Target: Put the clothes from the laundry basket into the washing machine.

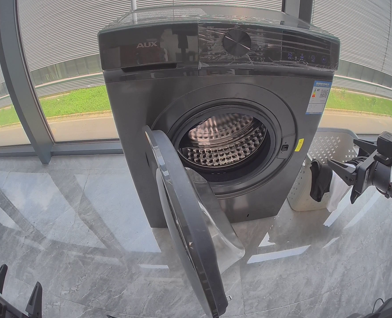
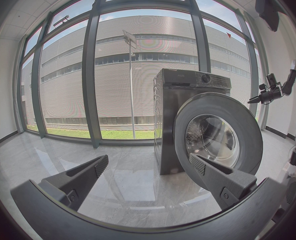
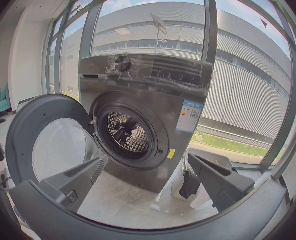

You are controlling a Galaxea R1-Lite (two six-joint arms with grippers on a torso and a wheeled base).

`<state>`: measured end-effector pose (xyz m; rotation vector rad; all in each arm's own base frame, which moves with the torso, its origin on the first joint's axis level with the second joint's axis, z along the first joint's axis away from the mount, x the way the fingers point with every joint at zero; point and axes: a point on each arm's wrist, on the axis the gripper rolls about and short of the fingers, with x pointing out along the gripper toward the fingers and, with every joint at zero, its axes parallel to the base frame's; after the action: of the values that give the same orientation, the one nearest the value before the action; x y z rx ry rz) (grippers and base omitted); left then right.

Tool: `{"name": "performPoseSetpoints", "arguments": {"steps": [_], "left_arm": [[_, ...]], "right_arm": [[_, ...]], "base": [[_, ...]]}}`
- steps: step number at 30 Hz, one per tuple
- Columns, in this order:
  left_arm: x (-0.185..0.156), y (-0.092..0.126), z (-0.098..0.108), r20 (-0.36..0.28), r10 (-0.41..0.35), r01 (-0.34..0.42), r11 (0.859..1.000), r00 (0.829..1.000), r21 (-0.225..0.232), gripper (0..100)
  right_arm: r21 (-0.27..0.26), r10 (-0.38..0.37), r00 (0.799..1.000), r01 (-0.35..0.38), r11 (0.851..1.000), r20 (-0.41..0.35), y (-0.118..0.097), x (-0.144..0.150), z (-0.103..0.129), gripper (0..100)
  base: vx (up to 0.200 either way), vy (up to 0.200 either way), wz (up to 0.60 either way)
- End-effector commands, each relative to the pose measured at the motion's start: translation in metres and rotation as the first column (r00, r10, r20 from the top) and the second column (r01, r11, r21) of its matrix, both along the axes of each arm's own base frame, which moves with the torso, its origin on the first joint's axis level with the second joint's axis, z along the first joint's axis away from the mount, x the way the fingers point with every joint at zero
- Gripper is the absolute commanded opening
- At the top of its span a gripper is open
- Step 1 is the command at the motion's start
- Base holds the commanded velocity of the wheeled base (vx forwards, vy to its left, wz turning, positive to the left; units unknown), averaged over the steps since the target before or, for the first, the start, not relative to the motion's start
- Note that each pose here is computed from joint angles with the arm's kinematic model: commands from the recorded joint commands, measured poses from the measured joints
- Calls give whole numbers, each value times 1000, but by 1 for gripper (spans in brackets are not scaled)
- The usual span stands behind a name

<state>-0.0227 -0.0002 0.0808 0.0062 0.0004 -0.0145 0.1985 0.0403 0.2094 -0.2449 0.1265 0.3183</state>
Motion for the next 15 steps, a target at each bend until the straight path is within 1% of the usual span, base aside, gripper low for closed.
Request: {"name": "performPoseSetpoints", "arguments": {"steps": [1,3,4,5,8,9,10,11,12,13,15], "left_arm": [[0,0,-5,-1,-1,1,1000,1000,0,100],[0,0,-5,-1,1,-1,1000,1000,0,100],[0,0,-5,-1,1,-1,1000,1000,-2,100],[0,0,-5,-1,1,-1,1000,1000,0,100],[0,0,-5,-1,1,-1,1000,1000,0,100],[0,0,-5,-1,1,-1,1000,1000,0,100],[0,0,-5,-1,1,-1,1000,1000,0,100],[0,0,-5,-1,1,-1,1000,1000,0,100],[0,0,-5,-1,1,-1,1000,1000,0,100],[0,0,-5,0,-1,1,1000,1000,1,100],[0,0,-5,0,-2,2,1000,1000,1,100]], "right_arm": [[20,29,994,-32,999,104,-4,-25,19,100],[30,43,985,-49,998,166,-6,-38,31,100],[38,59,974,-69,997,218,-8,-51,39,100],[40,67,968,-79,996,241,-8,-58,43,100],[54,74,930,-100,993,360,-16,-97,53,100],[59,71,917,-103,993,393,-19,-112,52,100],[62,68,908,-103,993,414,-21,-122,50,100],[62,67,904,-103,993,422,-22,-127,48,100],[66,63,897,-102,993,437,-24,-138,43,100],[67,61,894,-101,993,444,-25,-145,37,100],[67,60,898,-99,993,437,-27,-153,24,100]], "base": [[0,0,0],[0,0,0],[0,0,0],[0,0,0],[0,0,0],[0,0,0],[0,0,0],[0,0,0],[0,0,0],[0,0,0],[0,0,0]]}}
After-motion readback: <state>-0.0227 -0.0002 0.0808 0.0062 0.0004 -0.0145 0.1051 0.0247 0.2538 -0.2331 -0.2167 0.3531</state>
